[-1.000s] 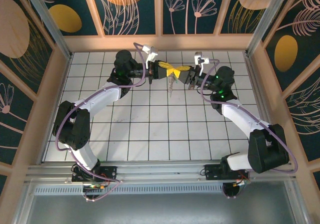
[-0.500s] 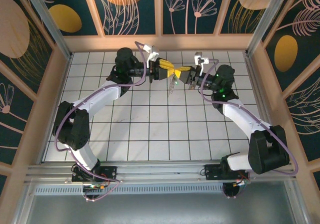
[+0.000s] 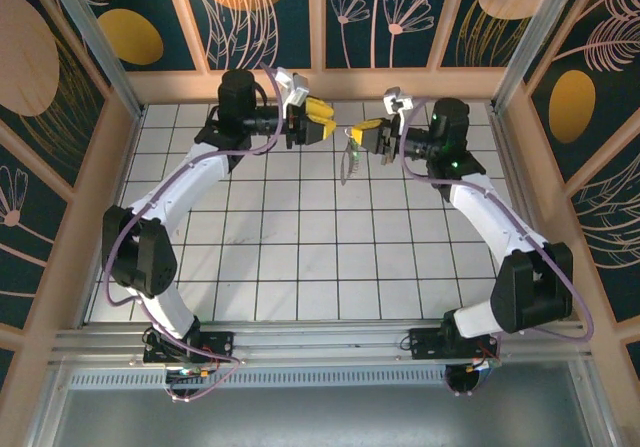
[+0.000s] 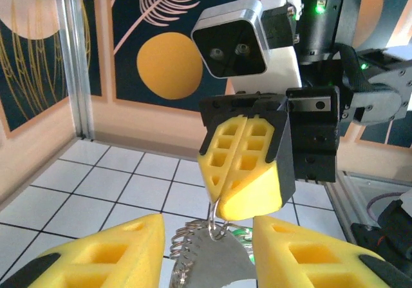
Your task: Put the keys on the keyring
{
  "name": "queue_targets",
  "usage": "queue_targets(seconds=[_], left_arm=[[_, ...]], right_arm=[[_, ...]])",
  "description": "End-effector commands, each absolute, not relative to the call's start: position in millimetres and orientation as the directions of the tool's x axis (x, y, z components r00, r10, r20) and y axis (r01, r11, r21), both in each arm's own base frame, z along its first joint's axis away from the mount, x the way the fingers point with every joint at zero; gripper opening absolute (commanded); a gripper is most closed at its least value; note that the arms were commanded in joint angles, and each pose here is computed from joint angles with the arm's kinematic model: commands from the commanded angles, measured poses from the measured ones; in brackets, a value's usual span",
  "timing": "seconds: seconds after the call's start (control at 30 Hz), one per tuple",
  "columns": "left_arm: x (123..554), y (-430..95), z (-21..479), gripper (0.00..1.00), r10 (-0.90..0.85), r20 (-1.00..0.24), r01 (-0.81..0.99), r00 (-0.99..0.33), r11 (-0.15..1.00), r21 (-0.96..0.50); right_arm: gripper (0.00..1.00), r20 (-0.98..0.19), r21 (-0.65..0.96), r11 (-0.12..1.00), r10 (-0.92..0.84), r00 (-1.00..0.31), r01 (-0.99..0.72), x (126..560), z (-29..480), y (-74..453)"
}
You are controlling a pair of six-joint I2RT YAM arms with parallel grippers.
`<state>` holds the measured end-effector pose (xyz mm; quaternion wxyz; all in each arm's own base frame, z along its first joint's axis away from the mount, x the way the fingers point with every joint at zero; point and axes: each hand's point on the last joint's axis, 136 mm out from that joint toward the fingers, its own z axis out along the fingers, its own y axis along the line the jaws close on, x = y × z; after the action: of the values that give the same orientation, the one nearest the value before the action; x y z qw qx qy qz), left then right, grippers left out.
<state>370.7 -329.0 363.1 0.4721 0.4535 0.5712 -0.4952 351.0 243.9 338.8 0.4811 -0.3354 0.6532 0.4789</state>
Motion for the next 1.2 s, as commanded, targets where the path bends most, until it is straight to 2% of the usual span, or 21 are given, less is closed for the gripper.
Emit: queue_targets(seconds=[0.0, 0.23, 0.67, 1.17], left_arm=[[366.1, -331.2, 349.5, 0.42, 0.105, -0.980, 0.985, -0.171, 0.035, -0.168], [365.7, -334.1, 336.5, 0.43, 0.153, -0.968, 0.979, -0.199, -0.006, -0.202], [372.5, -337.6, 317.2, 0.43, 0.181, -0.954, 0.970, -0.239, -0.011, -0.245], [360.0, -340.5, 314.3, 0.43, 0.175, -0.946, 0.949, -0.274, -0.112, -0.296]], right_arm=[[0.00, -0.955, 0.250, 0.306, -0.080, -0.286, -0.919, 352.0, 333.2, 245.1], [0.00, -0.931, 0.260, 0.296, -0.176, -0.320, -0.919, 363.7, 316.6, 248.9], [0.00, -0.933, 0.266, 0.222, -0.186, -0.308, -0.938, 351.7, 320.3, 257.1], [0.00, -0.943, 0.254, 0.177, -0.173, -0.284, -0.951, 342.9, 329.7, 265.7]])
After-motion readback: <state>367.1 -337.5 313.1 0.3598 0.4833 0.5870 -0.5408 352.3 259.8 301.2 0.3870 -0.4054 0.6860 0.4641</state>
